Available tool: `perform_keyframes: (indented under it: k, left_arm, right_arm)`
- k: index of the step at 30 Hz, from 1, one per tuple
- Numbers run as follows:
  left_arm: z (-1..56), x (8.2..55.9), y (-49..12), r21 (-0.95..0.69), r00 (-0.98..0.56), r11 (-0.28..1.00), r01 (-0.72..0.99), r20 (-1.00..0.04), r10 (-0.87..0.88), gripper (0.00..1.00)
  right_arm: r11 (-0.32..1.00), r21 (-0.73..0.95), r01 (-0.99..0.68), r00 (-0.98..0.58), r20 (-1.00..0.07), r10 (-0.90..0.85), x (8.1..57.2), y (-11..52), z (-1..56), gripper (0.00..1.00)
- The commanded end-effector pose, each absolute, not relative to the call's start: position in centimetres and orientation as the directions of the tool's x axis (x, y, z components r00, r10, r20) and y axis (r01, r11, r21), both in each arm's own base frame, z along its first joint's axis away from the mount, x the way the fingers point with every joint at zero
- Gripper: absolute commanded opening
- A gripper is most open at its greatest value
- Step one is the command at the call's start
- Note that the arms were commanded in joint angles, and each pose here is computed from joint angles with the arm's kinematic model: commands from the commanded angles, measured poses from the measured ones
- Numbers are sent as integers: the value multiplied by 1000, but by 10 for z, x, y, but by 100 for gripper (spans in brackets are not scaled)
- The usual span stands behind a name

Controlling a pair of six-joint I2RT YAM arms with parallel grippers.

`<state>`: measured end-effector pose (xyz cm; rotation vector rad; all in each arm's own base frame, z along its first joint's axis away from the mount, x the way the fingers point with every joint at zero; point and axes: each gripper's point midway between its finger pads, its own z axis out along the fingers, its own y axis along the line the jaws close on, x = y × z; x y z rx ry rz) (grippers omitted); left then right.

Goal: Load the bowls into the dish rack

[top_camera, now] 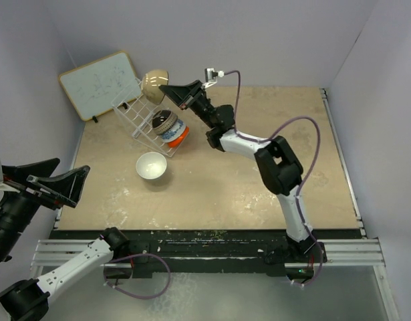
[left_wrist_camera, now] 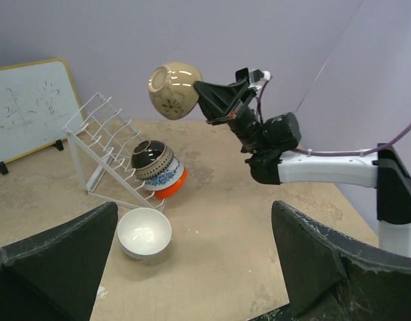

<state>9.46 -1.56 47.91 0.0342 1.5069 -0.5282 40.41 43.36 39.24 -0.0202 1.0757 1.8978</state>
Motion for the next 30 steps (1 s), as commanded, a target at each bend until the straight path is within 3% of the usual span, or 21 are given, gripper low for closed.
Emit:
perform_keyframes:
  k: [1, 9, 30]
  left_arm:
    - [487, 97, -18, -276, -13, 890, 362, -956, -292, 99]
    - [482, 103, -21, -260, -26, 898, 354, -963, -268, 99]
    - [473, 103, -18, -263, -34, 903, 339, -963, -267, 99]
  right_arm:
    - [-420, 390, -819, -533, -248, 809, 368, 400, 470, 0]
    - [-409, 455, -791, -526, -166, 834, 412, 420, 420, 0]
    - [-455, 637, -622, -602, -18, 798, 427, 454, 345, 0]
